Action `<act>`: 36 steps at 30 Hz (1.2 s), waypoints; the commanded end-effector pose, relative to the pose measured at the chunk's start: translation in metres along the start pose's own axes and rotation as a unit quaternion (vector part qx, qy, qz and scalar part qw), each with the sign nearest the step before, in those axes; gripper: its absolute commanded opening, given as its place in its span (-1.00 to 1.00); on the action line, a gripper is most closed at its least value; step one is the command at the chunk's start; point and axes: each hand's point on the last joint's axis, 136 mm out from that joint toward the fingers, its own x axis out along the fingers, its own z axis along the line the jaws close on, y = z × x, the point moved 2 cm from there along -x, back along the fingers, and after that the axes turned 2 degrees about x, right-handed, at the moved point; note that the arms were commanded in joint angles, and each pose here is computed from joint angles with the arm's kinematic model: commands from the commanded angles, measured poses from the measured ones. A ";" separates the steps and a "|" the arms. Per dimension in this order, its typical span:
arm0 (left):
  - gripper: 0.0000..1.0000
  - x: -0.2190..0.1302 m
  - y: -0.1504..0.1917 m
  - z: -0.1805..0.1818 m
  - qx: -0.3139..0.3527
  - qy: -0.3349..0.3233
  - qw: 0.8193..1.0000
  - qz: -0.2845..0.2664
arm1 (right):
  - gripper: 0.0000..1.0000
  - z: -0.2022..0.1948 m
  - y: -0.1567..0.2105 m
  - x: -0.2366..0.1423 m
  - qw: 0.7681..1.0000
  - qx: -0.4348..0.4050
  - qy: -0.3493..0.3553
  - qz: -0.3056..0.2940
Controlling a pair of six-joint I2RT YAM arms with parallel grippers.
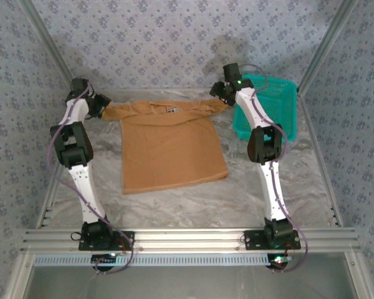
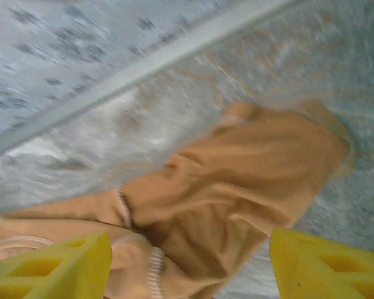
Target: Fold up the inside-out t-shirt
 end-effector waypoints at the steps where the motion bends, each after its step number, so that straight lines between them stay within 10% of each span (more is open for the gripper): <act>1: 0.09 -0.042 0.011 -0.011 0.037 -0.042 0.998 -0.019 | 0.37 0.035 0.013 -0.034 0.999 -0.018 -0.032 0.009; 7: 0.08 -0.084 0.116 -0.036 0.089 0.030 0.996 0.005 | -0.03 0.052 0.085 -0.046 0.993 -0.090 -0.044 0.068; 15: 0.01 -0.049 0.263 -0.013 0.112 0.070 0.979 0.159 | -0.59 0.006 0.185 -0.029 0.981 -0.090 -0.006 0.170; 27: -0.02 -0.059 0.271 0.011 0.130 0.031 0.976 0.170 | -0.66 -0.098 0.356 -0.099 0.951 -0.114 0.100 0.269; 36: 0.02 -0.064 0.238 -0.062 0.195 0.060 0.968 0.146 | -0.60 -0.053 0.301 -0.116 0.962 -0.154 0.053 0.218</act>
